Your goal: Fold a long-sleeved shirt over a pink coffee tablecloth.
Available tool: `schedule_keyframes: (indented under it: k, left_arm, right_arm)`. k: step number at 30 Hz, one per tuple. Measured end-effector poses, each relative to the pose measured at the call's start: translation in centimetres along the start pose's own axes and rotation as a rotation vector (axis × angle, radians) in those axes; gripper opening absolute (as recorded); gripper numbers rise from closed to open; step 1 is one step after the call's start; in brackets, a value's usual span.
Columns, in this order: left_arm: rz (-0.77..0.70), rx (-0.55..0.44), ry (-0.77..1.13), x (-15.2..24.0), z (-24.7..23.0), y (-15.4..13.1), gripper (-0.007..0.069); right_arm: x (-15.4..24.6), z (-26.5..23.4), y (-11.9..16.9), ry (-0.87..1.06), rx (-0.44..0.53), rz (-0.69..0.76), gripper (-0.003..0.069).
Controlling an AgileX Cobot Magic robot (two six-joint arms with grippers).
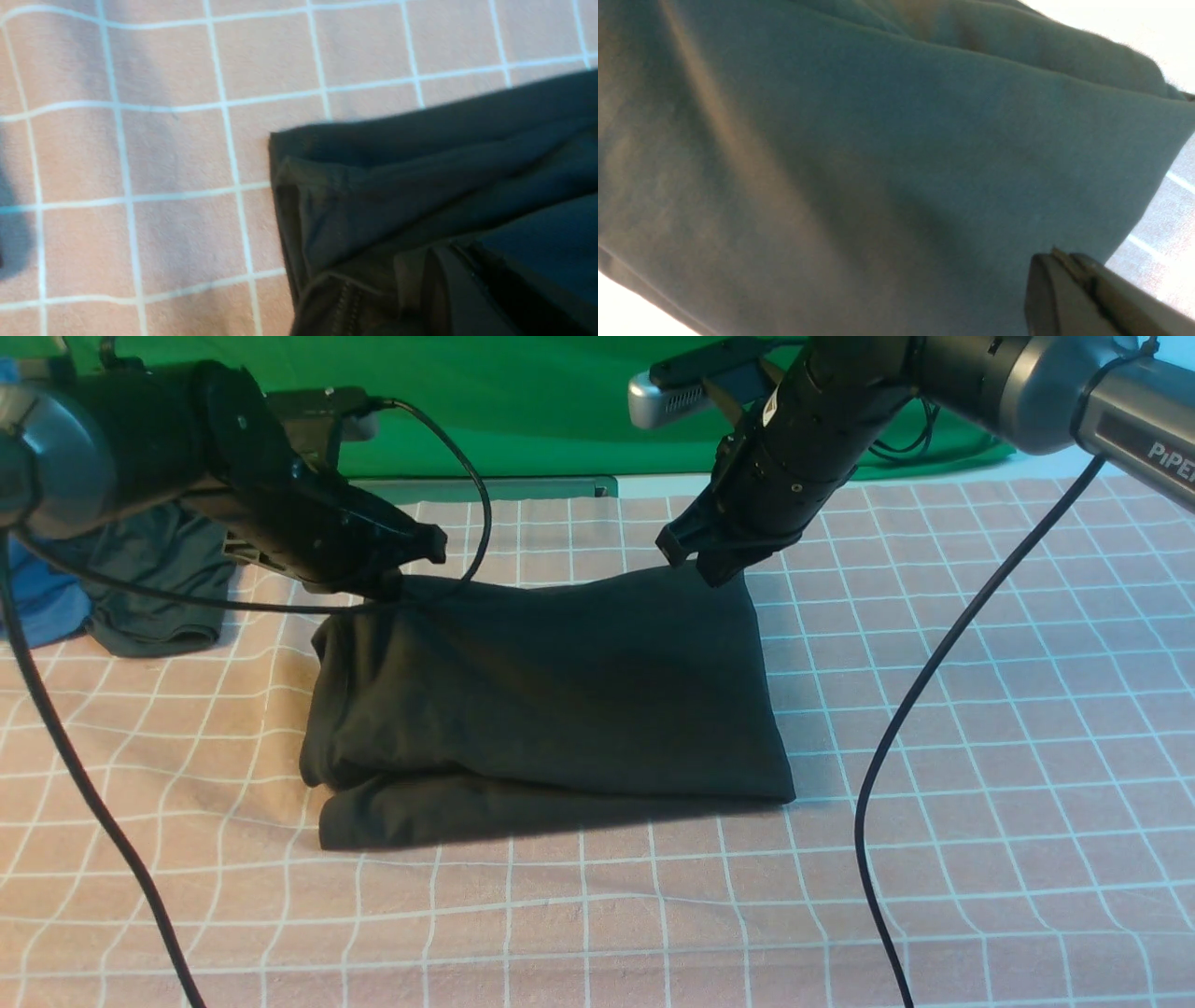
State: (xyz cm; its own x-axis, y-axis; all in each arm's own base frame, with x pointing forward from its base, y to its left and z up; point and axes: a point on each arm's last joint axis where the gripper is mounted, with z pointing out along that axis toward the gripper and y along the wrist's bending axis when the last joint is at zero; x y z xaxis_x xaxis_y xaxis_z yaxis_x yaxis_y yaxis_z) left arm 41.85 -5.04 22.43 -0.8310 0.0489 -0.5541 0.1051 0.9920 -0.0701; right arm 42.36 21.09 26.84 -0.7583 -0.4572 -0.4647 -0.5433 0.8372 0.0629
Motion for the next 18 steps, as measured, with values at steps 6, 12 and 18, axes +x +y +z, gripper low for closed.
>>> schedule_keyframes:
  k: [6,12,18]
  left_arm:
    - [-0.005,-0.014,0.015,0.5,2.0,0.2,0.0024]
    - [-0.004,-0.037,-0.048,0.0,2.7,0.5,0.0083]
    - [-0.067,-0.038,-0.041,-0.3,0.2,0.4,0.0217]
  right_arm:
    - [-0.1,0.0,0.0,-0.006,0.001,0.0,0.0036]
    - [-0.1,0.0,0.0,-0.006,0.001,0.0,0.0036]
    - [0.2,-0.1,-0.2,0.025,-0.002,0.005,0.0041]
